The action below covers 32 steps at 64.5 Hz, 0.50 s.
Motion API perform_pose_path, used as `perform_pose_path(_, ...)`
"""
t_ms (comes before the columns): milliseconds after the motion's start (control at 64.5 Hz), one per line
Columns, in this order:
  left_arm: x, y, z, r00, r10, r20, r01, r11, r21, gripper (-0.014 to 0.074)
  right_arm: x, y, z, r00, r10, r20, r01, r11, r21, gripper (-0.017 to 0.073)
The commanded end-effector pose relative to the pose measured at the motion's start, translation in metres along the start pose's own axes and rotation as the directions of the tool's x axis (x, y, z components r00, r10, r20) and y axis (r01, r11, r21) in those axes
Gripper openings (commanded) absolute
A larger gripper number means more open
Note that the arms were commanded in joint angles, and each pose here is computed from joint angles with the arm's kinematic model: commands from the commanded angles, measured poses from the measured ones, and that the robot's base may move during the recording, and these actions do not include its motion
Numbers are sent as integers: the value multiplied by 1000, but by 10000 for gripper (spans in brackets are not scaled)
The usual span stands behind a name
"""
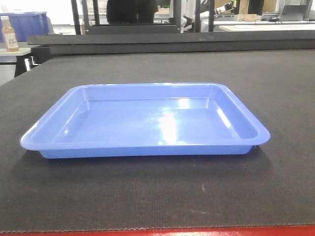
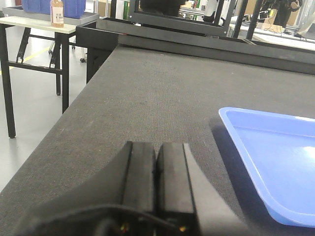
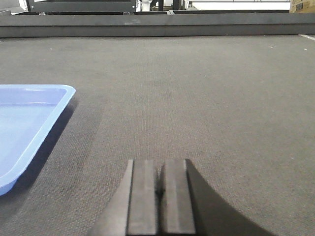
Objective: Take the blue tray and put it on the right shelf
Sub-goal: 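Lower both open grippers toward the opposite side rims of the blue tray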
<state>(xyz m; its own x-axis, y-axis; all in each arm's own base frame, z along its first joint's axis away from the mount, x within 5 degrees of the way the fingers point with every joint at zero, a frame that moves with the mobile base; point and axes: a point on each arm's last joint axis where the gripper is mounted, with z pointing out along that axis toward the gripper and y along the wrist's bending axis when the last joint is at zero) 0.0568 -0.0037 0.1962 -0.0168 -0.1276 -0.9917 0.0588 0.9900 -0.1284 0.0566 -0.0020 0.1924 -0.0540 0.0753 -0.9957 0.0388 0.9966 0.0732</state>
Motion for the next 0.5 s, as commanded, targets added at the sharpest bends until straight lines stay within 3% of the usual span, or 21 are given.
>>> perform_pose_path(0,0,1,0,997,-7,74,7,1000,-2,-48,-17,1,-4,991,-9,130,10,1000,-10,55)
perform_pose_path(341,-2,1,0,995,-7,101,7,1000,-1,-48,-20,2,-4,987,-8,162,11,1000,-12,55)
perform_pose_path(481,-19,0,-3,974,-7,225,6,1000,5,-48,-39,3,-9,955,-6,298,13,1000,-23,56)
